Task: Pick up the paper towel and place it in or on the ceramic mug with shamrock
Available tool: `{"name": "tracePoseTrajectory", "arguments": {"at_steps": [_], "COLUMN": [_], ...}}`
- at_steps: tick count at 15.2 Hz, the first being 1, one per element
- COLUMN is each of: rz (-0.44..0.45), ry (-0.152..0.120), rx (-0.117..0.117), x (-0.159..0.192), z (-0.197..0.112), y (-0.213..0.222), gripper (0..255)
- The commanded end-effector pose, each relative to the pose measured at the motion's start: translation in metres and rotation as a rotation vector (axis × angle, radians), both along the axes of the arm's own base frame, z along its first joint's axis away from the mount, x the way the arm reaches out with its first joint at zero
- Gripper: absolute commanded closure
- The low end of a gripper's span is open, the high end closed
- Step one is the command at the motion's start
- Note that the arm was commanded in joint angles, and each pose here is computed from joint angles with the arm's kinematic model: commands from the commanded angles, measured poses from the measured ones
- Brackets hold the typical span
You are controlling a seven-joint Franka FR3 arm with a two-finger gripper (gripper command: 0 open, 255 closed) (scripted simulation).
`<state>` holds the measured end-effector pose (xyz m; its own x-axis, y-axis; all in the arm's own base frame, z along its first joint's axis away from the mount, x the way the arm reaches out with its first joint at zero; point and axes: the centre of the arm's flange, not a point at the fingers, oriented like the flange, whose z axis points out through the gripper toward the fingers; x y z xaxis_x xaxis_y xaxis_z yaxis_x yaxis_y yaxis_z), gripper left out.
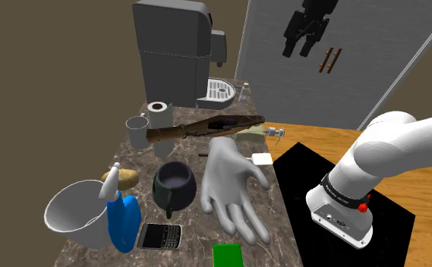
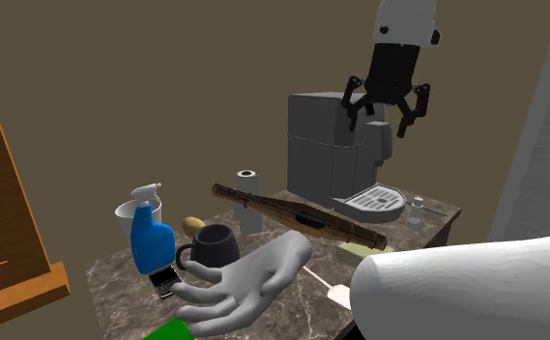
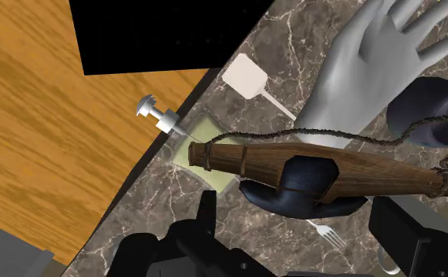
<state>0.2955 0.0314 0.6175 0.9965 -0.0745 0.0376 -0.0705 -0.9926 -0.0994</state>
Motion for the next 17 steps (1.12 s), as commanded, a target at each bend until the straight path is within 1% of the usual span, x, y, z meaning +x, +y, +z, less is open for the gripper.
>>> {"name": "tracePoseTrajectory", "arguments": {"at_steps": [1,9,17], "rz": [0.0,0.12,0.24], "ry": [0.0,-0.011,-0.022], "rx": [0.0,-0.036,-0.071], "x": [0.0,0.07,0.132], "z": [0.0,-0.037,-0.076], "y": [0.0,0.073,0.154], "gripper": [0,0,0]}}
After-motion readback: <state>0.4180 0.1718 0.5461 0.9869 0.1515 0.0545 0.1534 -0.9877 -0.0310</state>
